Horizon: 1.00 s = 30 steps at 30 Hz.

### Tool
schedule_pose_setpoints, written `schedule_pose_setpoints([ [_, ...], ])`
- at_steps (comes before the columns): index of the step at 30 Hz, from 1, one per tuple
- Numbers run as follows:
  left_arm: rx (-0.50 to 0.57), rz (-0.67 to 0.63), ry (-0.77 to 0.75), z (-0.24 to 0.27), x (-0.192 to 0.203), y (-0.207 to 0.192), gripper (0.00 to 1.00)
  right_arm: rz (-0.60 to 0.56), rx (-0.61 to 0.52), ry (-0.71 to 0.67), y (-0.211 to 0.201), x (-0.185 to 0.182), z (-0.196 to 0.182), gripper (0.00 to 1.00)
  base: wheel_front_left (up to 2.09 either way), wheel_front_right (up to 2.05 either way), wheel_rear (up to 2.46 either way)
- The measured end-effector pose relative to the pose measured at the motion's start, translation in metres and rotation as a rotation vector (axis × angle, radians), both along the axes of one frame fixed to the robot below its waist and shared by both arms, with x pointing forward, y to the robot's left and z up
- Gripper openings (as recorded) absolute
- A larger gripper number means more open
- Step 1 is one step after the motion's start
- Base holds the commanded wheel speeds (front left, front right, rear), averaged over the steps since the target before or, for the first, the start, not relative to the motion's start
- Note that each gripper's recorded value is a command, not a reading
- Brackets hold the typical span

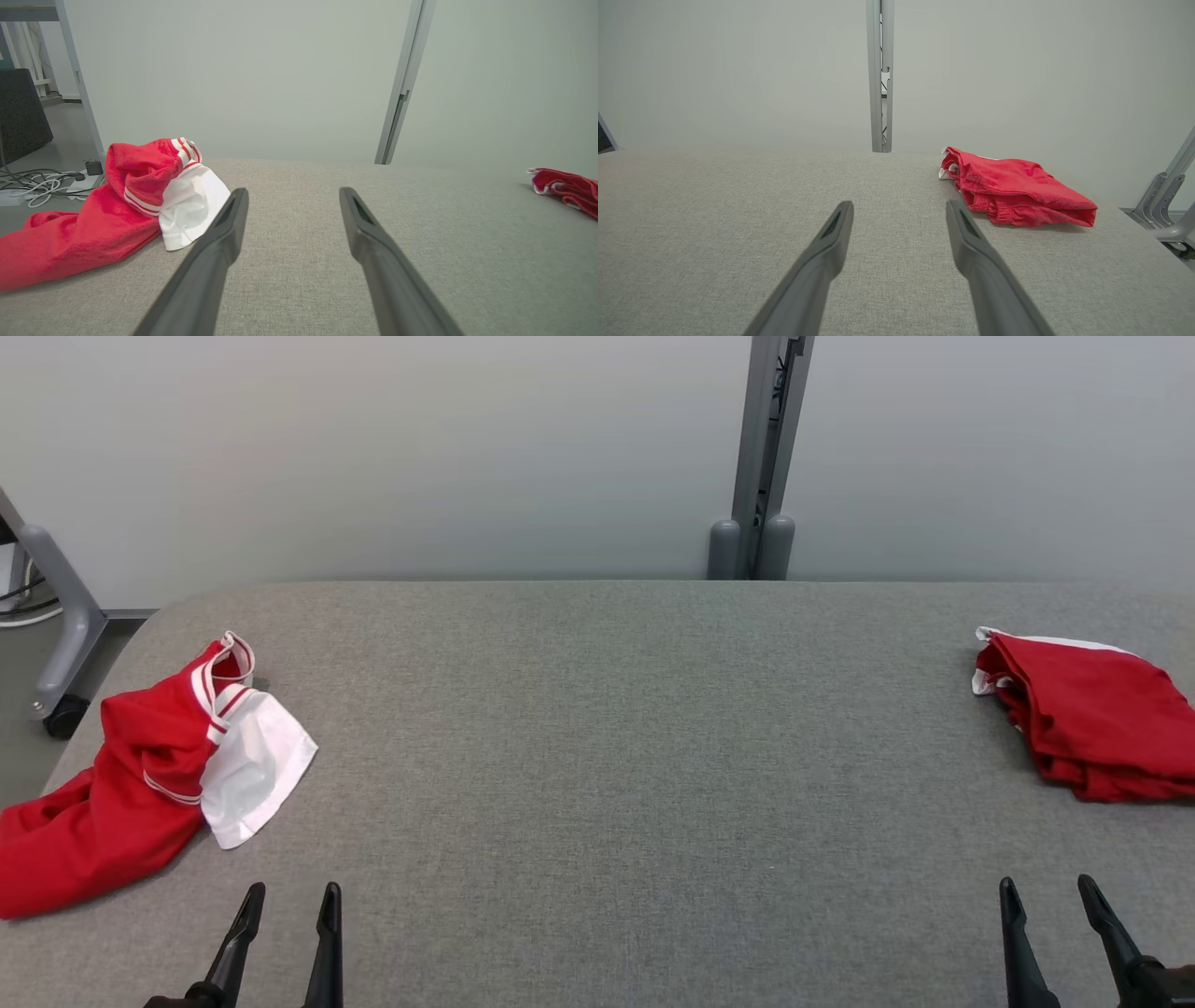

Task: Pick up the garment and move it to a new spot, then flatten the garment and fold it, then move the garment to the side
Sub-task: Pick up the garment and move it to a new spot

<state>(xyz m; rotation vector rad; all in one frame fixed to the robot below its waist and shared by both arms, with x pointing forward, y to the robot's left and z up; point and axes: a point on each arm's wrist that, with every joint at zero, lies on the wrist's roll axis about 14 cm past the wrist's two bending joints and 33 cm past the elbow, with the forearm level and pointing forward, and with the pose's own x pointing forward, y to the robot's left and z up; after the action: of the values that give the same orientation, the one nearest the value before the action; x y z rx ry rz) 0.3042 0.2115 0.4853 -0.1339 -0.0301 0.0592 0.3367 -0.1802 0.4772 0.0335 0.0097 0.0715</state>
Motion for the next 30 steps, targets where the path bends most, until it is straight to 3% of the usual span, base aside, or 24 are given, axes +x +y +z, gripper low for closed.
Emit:
schedule_pose_setpoints([
  [9,-0.005,0.098,-0.018,0.004,-0.022,0.025,1.0,0.144,0.021,0.023,0.046,0.009,-0.006,1.0,0.0,0.0,0.0],
  [20,-0.033,0.499,-0.002,-0.006,-0.128,0.105,1.0,0.549,0.057,-0.019,0.182,0.023,0.014,1.0,0.0,0.0,0.0],
  [24,-0.037,0.548,-0.004,-0.005,-0.142,0.113,1.0,0.591,0.055,-0.007,0.196,0.021,0.01,1.0,0.0,0.0,0.0],
  [30,-0.038,0.529,-0.011,-0.005,-0.134,0.117,1.0,0.538,0.035,0.02,0.175,0.018,0.001,1.0,0.0,0.0,0.0],
])
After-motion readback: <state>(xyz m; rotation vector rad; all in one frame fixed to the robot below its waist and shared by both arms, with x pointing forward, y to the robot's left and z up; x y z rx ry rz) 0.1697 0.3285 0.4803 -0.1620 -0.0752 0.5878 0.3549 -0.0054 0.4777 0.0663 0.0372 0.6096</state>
